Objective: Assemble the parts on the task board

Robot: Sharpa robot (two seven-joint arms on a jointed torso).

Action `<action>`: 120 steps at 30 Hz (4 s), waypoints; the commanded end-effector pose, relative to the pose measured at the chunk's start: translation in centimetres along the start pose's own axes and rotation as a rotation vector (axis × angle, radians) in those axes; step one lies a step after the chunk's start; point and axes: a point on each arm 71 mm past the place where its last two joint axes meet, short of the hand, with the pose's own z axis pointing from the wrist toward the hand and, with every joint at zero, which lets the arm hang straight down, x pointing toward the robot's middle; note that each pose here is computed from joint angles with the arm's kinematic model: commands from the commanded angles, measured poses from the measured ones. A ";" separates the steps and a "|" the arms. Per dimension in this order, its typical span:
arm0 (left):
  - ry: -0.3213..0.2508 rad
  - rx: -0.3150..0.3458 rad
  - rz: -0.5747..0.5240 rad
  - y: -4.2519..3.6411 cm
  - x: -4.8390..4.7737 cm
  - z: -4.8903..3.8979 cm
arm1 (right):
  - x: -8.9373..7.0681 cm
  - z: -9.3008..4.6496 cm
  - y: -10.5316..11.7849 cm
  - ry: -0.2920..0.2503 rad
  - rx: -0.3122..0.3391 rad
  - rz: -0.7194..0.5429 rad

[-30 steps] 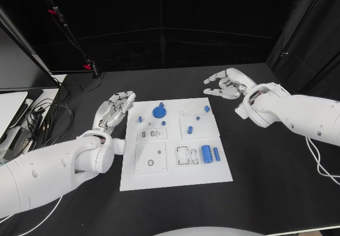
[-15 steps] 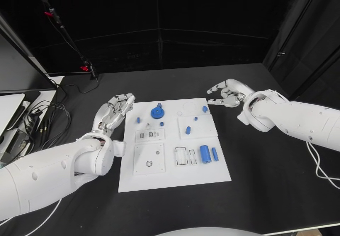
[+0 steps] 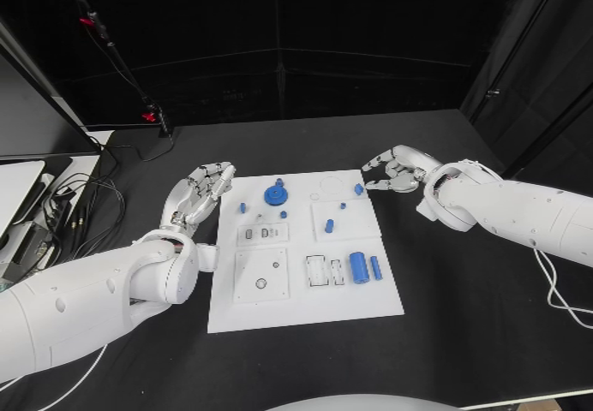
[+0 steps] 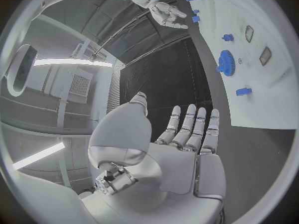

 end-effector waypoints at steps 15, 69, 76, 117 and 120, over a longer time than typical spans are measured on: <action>0.008 0.264 -0.002 -1.93 -0.01 -0.22 | 0.9 0.5 0.5 0.062 -0.027 -0.001; 0.008 0.262 -0.002 -1.93 0.00 -0.22 | 2.1 1.7 0.8 0.116 0.032 -0.029; 0.007 0.262 -0.001 -1.92 -0.06 -0.23 | 2.2 1.7 0.8 0.112 0.032 -0.031; 0.004 0.258 0.001 -1.98 -0.19 -0.36 | 3.3 2.4 9.7 -0.010 -0.086 0.166; 0.004 0.258 0.001 -2.00 -0.17 -0.36 | 4.4 2.5 11.7 0.040 -0.102 0.164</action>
